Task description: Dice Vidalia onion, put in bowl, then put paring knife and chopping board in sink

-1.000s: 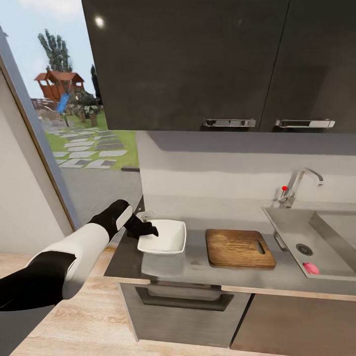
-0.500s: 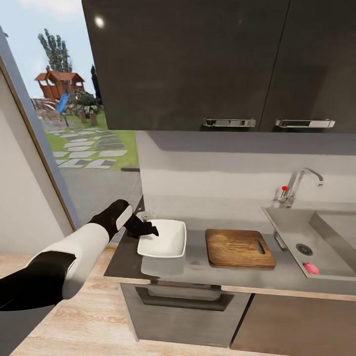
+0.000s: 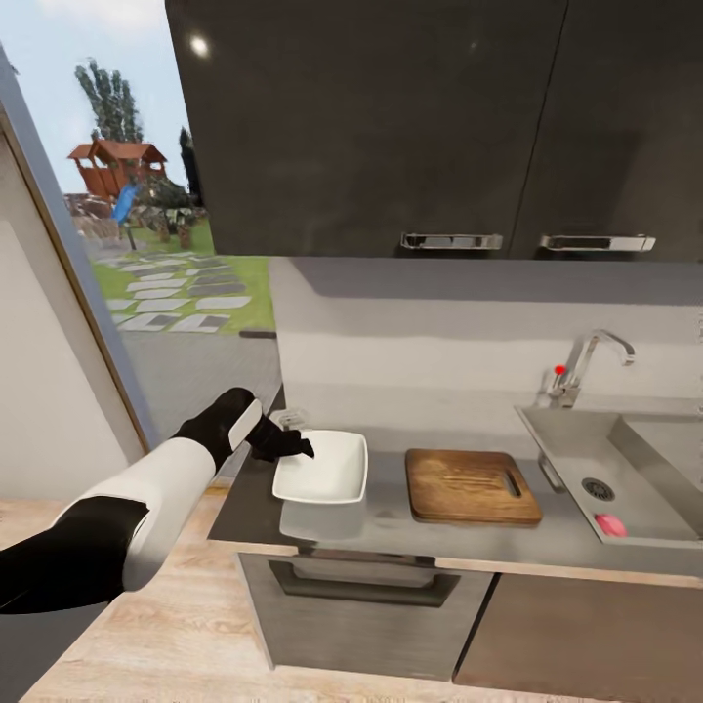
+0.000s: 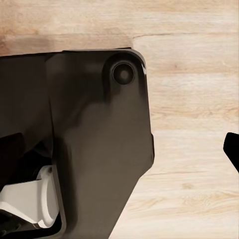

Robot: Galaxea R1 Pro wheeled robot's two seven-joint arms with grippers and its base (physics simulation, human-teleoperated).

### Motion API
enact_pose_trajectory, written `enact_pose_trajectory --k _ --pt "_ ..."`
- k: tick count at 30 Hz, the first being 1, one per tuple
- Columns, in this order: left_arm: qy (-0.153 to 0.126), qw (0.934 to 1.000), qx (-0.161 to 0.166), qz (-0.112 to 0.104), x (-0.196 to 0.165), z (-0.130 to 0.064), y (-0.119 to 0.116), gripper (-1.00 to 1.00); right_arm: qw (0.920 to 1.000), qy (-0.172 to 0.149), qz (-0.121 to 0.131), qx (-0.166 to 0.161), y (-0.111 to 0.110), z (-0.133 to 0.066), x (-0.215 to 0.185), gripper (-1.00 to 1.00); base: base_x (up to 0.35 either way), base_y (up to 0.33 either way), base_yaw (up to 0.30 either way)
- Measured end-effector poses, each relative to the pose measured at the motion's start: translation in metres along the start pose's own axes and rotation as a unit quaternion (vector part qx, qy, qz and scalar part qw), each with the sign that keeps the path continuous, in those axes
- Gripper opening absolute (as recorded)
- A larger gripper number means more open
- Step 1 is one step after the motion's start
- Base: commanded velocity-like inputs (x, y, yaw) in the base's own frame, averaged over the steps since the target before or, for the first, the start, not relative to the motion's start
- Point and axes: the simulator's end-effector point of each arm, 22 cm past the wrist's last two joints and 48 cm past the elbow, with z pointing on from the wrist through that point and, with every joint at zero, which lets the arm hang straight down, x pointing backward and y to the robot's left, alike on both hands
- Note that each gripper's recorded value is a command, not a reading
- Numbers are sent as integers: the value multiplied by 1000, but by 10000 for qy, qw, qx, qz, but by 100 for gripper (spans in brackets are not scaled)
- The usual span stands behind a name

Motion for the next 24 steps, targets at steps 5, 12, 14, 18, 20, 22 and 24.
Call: enact_pose_trajectory --k 5,12,14,18,20,22,24 --pt "-18 10000 -2 9 -1 -1 0 100 10000 2 0 -2 0 0 0 100 -305 0 0" --pt "-18 10000 -5 11 -2 -1 0 100 10000 2 0 -2 0 0 0 100 -332 0 0" --pt "-16 10000 -6 11 -1 -1 0 100 10000 2 0 -2 0 0 0 100 -334 0 0" --pt "-11 10000 -7 9 -1 0 0 100 10000 2 0 -2 0 0 0 100 -322 0 0" --pt "-16 10000 -6 10 -1 -1 0 100 10000 -3 -1 -1 0 0 0 100 -202 0 0" --pt "-31 10000 -5 18 -2 -1 0 100 10000 -7 -2 2 -1 0 0 100 -75 -79 0" --pt "-40 10000 -5 23 -2 -1 -1 100 10000 -10 -2 3 -1 0 0 100 3 -198 0"
